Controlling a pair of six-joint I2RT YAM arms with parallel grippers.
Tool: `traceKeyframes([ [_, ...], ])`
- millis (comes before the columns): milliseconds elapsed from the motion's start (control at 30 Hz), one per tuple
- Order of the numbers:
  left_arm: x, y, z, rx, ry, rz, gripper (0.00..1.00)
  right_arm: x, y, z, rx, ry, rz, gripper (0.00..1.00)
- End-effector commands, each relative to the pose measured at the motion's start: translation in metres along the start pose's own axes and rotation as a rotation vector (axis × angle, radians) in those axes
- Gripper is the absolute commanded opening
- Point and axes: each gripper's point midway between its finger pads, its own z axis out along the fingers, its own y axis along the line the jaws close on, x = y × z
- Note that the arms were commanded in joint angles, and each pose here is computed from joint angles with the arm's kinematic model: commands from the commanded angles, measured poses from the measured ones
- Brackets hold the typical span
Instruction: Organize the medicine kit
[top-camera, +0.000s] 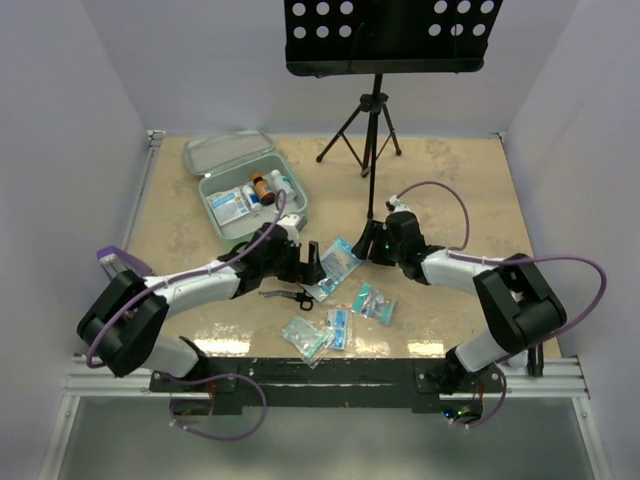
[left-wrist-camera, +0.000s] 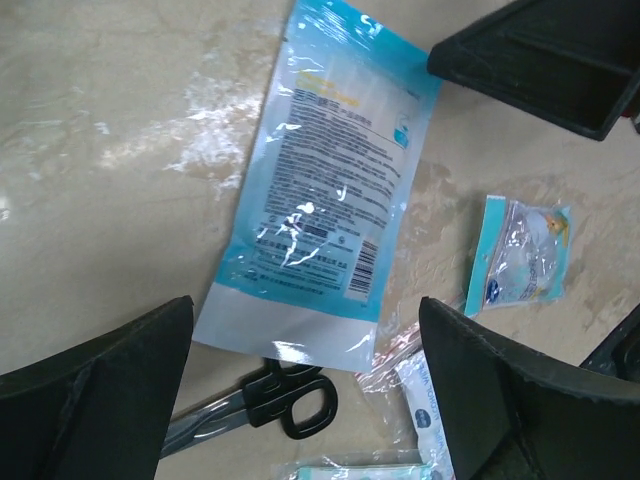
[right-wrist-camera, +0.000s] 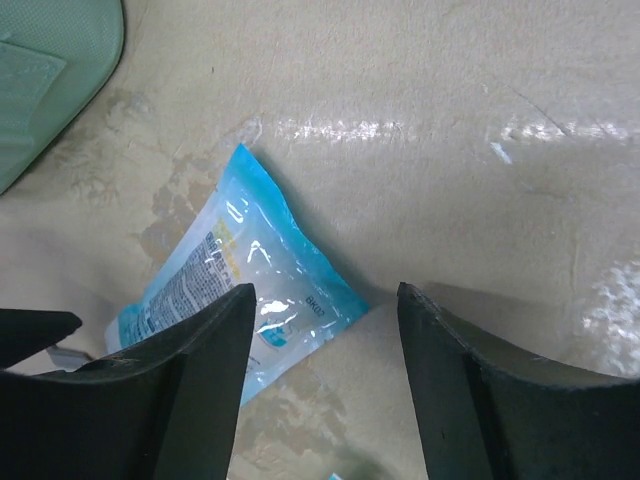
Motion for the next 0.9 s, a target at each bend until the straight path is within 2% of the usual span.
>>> traceKeyframes([
  [0,-0.015,-0.029,0.008,0.038,-0.007,0.146,1.00,-0.019,0.002,-0.025,0.034,-0.057,-0.022,0.64],
  [133,-0.010,-0.034,0.018,-0.018,0.035,0.236,0.99,-0.042,0.012,-0.053,0.025,-0.143,-0.039,0.65],
  [467,-0.016,-0.003,0.048,-0.234,0.104,0.385,0.81,-0.054,0.026,-0.095,-0.041,-0.224,-0.060,0.65],
  [700,-0.011,-0.004,0.058,-0.220,0.137,0.409,0.77,-0.048,0.024,-0.101,-0.048,-0.211,-0.066,0.65],
  [767,-0.002,-0.004,0.061,-0.207,0.161,0.416,0.72,-0.047,0.024,-0.099,-0.051,-0.205,-0.065,0.65],
  [867,0.008,-0.004,0.065,-0.189,0.195,0.424,0.59,-0.046,0.025,-0.098,-0.055,-0.202,-0.066,0.65],
])
